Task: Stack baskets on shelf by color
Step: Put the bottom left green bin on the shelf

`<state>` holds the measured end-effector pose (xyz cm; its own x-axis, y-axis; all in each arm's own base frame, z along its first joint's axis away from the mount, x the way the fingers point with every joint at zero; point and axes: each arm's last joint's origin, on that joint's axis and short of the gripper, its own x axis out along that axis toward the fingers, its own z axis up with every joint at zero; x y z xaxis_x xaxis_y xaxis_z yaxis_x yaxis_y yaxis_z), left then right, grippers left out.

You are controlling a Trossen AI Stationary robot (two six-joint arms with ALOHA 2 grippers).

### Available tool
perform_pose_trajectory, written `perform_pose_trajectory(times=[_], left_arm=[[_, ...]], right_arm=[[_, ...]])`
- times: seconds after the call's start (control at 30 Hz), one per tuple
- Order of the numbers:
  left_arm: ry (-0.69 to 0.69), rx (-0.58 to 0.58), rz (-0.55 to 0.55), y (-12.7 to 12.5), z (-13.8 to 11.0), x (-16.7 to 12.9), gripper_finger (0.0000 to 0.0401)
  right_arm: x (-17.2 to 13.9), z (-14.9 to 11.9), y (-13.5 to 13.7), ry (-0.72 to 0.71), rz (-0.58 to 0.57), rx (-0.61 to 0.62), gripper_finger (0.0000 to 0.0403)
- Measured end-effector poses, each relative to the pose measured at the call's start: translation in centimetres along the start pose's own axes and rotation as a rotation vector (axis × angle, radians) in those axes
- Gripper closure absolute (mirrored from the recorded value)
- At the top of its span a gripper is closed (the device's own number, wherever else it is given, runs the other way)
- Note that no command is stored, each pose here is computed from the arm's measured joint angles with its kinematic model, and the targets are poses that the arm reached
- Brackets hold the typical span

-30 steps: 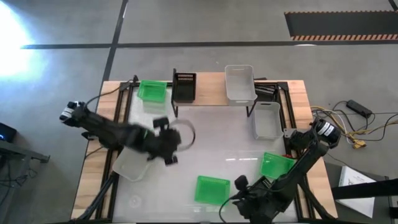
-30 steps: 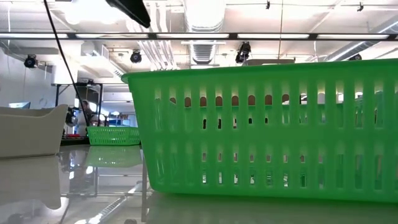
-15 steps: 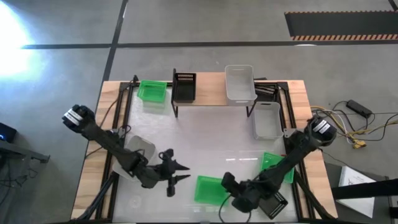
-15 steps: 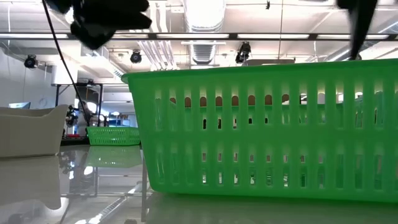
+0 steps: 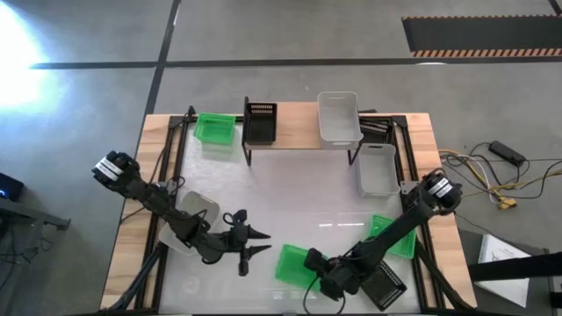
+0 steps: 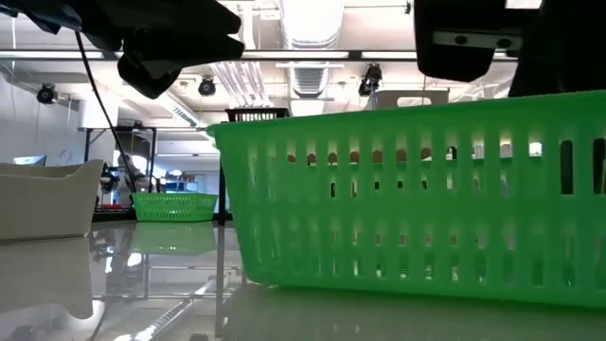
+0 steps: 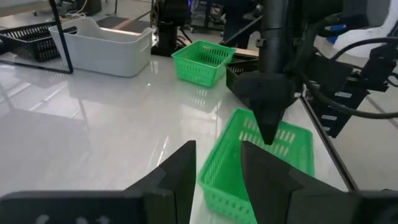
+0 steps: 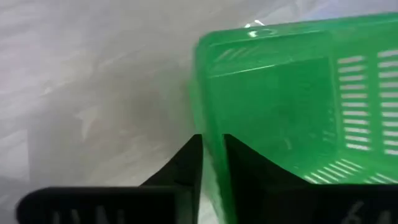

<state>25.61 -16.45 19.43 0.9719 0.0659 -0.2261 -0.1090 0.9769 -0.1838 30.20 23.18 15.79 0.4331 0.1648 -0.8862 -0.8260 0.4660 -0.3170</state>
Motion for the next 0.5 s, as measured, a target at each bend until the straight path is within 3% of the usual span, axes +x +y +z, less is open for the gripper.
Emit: perform_pose_trajectory(times=[0.13,0.3,0.5], left_arm=[[0.0,0.004,0.0,0.0,0.0,0.0,0.0292],[-0.006,0.026,0.014,0.0,0.0,0.0,0.0292],[-0.005,0.028,0.017,0.1,0.0,0.0,0.0292]], right_arm=[[-1.4,0.9,-1.2,-0.031,-0.049,0.147,0.0389],[-5.0,1.6,-3.7,-0.025,-0.086,0.323,0.0394],[-12.1,0.8,-9.8,-0.083,-0.334,0.485,0.0394]])
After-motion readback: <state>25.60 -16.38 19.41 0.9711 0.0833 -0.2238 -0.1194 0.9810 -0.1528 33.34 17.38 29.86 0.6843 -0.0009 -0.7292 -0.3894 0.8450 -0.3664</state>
